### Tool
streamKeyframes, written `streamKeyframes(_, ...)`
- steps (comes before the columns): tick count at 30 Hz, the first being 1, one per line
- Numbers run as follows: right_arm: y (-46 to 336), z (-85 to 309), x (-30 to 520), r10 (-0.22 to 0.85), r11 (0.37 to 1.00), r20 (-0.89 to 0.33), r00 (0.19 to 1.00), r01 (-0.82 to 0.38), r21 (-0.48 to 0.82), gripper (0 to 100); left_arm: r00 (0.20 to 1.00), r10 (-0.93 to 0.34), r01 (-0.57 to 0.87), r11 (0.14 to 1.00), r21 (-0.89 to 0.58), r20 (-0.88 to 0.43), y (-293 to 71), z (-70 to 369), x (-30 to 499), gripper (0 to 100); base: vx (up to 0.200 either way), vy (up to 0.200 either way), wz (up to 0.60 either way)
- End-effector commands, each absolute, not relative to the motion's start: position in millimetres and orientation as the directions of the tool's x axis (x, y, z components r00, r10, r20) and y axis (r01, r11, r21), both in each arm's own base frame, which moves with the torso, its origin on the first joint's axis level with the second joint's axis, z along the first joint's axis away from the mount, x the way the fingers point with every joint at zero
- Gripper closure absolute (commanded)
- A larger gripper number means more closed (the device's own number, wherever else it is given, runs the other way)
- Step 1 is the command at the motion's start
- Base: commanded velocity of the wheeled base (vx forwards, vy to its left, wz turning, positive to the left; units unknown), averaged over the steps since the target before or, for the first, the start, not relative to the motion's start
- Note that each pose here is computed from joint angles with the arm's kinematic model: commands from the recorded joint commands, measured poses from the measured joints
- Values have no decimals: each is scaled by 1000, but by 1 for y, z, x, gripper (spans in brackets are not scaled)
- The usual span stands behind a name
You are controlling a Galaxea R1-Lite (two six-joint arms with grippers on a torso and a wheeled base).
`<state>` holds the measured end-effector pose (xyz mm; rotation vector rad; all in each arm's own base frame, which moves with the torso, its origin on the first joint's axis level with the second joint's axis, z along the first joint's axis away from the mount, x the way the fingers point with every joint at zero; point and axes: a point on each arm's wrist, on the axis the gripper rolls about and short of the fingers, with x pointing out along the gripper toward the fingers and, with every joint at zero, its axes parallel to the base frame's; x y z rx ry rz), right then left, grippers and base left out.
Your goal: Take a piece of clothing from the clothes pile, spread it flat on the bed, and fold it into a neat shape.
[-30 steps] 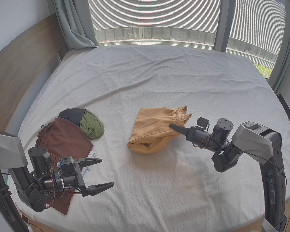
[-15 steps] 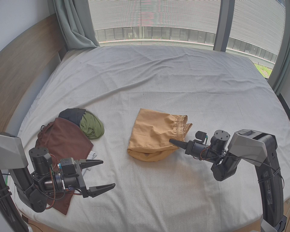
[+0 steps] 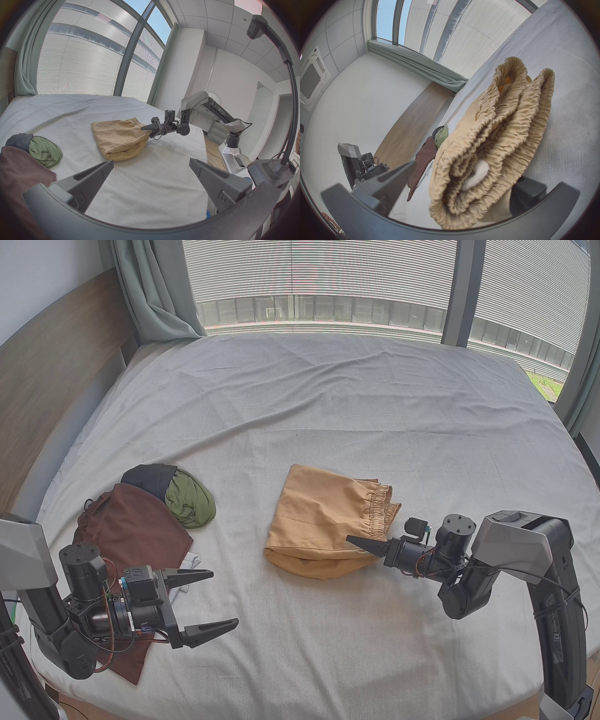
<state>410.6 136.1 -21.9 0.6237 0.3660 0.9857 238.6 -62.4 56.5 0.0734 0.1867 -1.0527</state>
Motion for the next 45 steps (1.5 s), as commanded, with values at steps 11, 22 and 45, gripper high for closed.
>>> streamKeyframes(11,118,-42,351,853,490,-196,484,-610,623,0,484,-856,869,495,-19,-180,-62,59,238,0,0,0,0)
streamKeyframes(22,132,-1,320,887,442,-174,428,-676,589,0,486,-856,868,497,-16,-177,-62,60,239,0,0,0,0)
streamKeyframes(45,157,45,382,891,338,62,450,-748,572,0,485,-855,868,496,-19,-183,-62,59,237,0,0,0,0)
